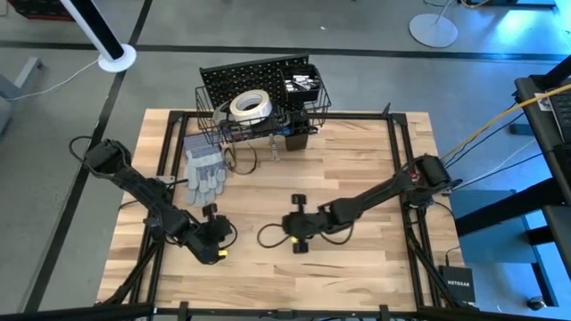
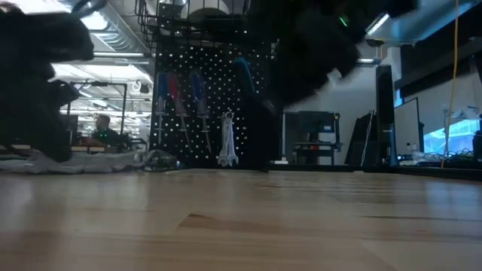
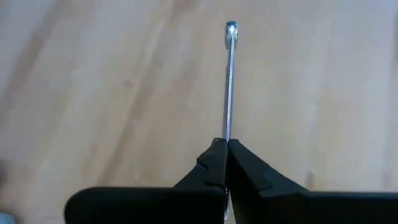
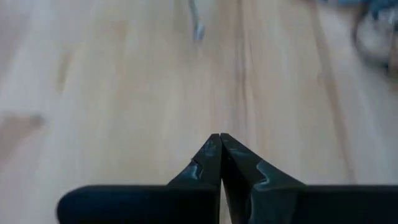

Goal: Hang tools onto peg board
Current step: Hang the wrench on the pegboard

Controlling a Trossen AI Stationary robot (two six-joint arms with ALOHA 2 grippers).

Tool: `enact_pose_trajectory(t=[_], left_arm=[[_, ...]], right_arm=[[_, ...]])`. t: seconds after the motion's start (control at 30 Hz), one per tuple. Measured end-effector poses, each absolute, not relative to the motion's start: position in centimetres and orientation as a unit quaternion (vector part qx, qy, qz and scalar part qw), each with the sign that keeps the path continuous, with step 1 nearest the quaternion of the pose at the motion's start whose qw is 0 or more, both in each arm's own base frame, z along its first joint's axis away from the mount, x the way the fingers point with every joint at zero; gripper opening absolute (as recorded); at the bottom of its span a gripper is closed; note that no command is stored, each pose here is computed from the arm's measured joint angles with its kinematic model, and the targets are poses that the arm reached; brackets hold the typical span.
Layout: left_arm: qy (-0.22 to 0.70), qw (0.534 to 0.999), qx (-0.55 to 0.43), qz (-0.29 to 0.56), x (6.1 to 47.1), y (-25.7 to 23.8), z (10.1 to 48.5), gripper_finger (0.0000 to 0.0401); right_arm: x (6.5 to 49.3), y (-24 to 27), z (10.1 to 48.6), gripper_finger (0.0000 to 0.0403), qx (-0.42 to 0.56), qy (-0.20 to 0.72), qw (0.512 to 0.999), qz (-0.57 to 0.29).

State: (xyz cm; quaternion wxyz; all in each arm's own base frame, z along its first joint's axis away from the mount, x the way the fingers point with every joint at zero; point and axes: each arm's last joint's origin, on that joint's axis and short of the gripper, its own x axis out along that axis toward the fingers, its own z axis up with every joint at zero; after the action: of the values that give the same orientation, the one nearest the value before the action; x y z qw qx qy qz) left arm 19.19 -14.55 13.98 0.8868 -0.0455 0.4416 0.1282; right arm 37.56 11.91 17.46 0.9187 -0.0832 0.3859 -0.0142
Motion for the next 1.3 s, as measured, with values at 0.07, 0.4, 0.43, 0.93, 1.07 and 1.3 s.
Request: enact_pose_trajectory(t=[0.07,0.4,0.43,0.93,1.07,1.3], left_arm=[[0.439,0.886,-0.045,0.141,19.4,-14.1,14.0,0.0004],[0.364,0.910,-0.056,0.192,22.2,-11.4,15.3,0.0003],[0.357,0.911,-0.057,0.197,22.6,-10.8,15.5,0.0002],[0.141,0.956,-0.174,0.191,24.0,0.1,14.3,0.0000],[0.116,0.956,-0.180,0.202,23.6,2.1,14.3,0.0000],[0.111,0.949,-0.190,0.225,23.3,4.3,14.3,0.0000]], right_arm=[[36.1,11.6,16.7,0.0010,-0.071,0.389,0.918,-0.026],[29.6,13.6,16.5,0.0010,0.010,0.326,0.943,-0.073],[29.0,14.0,16.5,0.0010,0.019,0.312,0.947,-0.077],[25.5,14.8,13.5,0.0010,0.045,0.263,0.959,-0.093],[25.6,14.8,13.5,0.0010,0.048,0.260,0.960,-0.093],[25.6,14.7,13.5,0.0010,0.045,0.259,0.960,-0.098]])
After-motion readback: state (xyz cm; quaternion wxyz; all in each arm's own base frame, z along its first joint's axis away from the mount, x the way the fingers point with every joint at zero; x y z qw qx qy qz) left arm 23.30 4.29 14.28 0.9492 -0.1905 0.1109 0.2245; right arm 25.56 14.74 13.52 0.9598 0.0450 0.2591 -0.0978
